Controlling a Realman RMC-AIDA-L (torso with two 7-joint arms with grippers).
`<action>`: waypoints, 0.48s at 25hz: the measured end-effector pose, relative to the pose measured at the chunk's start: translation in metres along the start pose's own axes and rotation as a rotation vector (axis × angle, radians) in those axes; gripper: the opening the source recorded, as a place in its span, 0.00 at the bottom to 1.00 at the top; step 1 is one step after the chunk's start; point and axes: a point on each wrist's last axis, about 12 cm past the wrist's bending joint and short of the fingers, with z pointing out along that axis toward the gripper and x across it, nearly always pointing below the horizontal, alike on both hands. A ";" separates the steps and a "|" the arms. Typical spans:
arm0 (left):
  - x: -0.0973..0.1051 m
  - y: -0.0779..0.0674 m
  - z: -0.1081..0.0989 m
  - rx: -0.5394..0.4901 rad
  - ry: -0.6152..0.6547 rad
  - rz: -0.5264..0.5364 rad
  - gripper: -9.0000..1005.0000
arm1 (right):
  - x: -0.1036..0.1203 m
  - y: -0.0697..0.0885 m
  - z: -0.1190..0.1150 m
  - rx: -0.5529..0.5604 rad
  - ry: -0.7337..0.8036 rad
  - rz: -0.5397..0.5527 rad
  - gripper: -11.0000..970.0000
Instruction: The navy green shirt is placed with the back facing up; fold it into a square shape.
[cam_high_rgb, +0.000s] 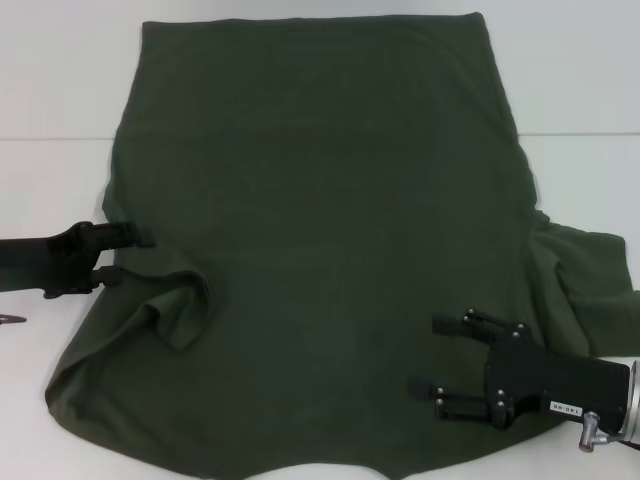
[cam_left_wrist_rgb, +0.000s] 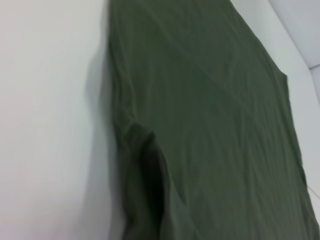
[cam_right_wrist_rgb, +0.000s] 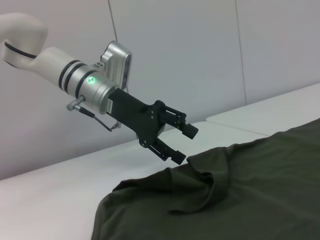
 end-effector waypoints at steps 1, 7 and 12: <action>0.000 0.001 0.001 -0.006 -0.006 -0.006 0.84 | 0.000 0.000 0.000 0.001 0.000 0.000 0.95; -0.002 0.004 0.005 -0.038 -0.027 -0.020 0.84 | 0.001 0.000 -0.001 0.004 0.002 0.002 0.95; -0.002 0.006 0.004 -0.050 -0.038 -0.023 0.84 | 0.001 0.000 -0.002 0.007 0.003 0.002 0.95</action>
